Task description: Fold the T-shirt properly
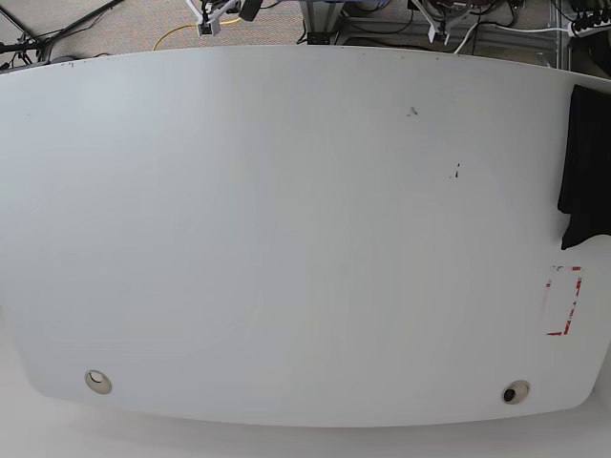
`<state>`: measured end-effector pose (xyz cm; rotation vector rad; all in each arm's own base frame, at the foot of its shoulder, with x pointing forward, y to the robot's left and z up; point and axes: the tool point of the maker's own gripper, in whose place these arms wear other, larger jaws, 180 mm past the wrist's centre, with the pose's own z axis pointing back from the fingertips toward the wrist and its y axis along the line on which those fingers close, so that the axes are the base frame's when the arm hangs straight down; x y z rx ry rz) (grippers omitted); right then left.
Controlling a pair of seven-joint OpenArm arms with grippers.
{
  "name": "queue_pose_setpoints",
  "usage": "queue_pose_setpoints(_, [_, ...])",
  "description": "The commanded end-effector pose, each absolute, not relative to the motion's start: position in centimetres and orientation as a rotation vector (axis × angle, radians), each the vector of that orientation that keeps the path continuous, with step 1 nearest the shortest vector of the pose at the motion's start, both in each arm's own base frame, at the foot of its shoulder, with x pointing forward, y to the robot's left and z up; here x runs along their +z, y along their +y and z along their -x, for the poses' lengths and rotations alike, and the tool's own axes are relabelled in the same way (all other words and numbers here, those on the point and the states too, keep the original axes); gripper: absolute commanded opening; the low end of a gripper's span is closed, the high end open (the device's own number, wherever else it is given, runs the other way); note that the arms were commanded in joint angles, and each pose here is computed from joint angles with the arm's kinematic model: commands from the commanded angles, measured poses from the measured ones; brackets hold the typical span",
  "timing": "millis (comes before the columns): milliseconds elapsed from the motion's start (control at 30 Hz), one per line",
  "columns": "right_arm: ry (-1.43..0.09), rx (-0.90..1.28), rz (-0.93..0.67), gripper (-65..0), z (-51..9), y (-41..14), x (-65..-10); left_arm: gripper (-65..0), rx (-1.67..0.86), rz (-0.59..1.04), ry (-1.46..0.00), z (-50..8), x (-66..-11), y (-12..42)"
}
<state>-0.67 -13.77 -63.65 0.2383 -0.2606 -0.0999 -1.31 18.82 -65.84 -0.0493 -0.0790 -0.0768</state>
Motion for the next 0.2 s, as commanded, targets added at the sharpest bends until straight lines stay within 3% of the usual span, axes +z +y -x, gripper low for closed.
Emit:
queue_pose_setpoints(0, [-0.265, -0.101, -0.238, -65.0, 0.81, -14.02, -63.57, -33.8, -0.076, 0.039, -0.075, 1.63, -65.78, 19.41])
queue_pose_setpoints(167, [-0.266, -0.103, -0.238, -65.0, 0.8, -14.02, -63.57, -33.8, -0.072, 0.047, -0.076, 1.63, -65.84, 18.82])
